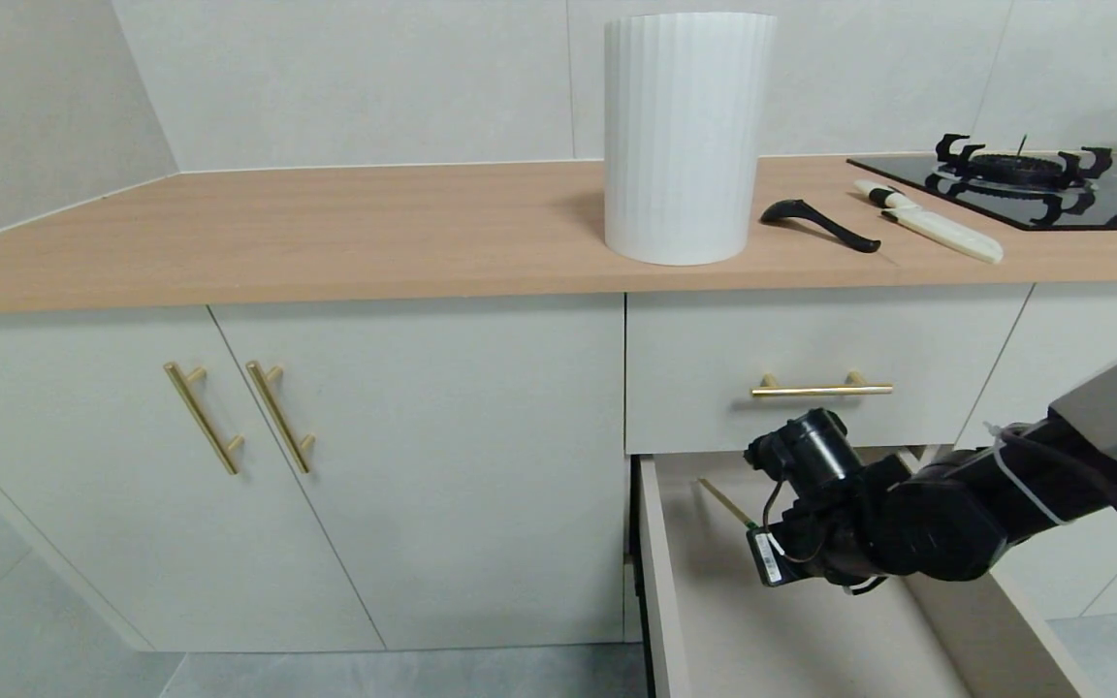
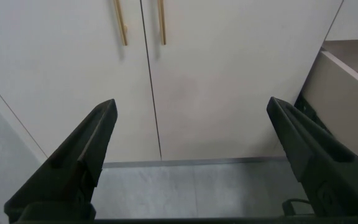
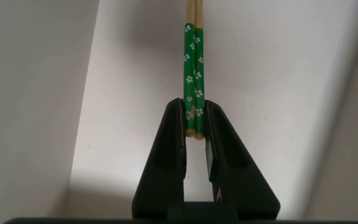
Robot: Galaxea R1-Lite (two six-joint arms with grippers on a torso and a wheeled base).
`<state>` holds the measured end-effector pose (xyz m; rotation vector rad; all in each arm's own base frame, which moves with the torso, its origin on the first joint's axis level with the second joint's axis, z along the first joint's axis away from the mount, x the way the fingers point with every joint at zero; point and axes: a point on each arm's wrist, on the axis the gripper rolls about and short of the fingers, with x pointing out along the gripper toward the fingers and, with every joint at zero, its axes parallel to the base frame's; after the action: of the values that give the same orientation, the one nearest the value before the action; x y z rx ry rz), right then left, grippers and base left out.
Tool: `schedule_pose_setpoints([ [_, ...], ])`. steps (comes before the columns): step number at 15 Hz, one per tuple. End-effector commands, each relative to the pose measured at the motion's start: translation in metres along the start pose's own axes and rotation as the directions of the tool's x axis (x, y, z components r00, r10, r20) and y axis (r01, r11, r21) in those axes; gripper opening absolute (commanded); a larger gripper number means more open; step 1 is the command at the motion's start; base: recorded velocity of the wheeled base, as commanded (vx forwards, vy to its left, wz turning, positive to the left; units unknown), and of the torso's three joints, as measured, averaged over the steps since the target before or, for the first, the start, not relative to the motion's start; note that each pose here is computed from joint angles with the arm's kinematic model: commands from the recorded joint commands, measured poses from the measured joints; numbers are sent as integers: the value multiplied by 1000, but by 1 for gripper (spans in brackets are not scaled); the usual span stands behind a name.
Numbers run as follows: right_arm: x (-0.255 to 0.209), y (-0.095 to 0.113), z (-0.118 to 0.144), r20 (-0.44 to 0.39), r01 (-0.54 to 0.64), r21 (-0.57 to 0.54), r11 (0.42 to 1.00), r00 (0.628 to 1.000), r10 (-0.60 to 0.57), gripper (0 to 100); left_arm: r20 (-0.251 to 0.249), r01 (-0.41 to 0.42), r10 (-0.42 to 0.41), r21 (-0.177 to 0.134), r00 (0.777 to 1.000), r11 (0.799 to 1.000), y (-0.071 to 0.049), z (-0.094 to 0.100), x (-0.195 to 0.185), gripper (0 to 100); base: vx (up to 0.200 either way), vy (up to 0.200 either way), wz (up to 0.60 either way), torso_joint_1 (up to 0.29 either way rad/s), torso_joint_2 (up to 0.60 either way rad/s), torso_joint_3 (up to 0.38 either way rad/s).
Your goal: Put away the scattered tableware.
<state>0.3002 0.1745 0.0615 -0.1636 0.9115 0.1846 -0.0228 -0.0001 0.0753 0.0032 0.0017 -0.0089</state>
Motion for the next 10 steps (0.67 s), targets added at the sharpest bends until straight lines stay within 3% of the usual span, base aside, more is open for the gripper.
schedule_pose_setpoints([
  [1,9,2,-4,-23,5,-7,1000,1000,-5,0,-1,0,0,0,1000,1000,0,0,0,100,0,0,0,0,0,0],
  [10,60,17,-38,-155,17,-57,998,988,-26,0,0,0,0,0,1000,1000,0,0,0,100,0,0,0,0,0,0],
])
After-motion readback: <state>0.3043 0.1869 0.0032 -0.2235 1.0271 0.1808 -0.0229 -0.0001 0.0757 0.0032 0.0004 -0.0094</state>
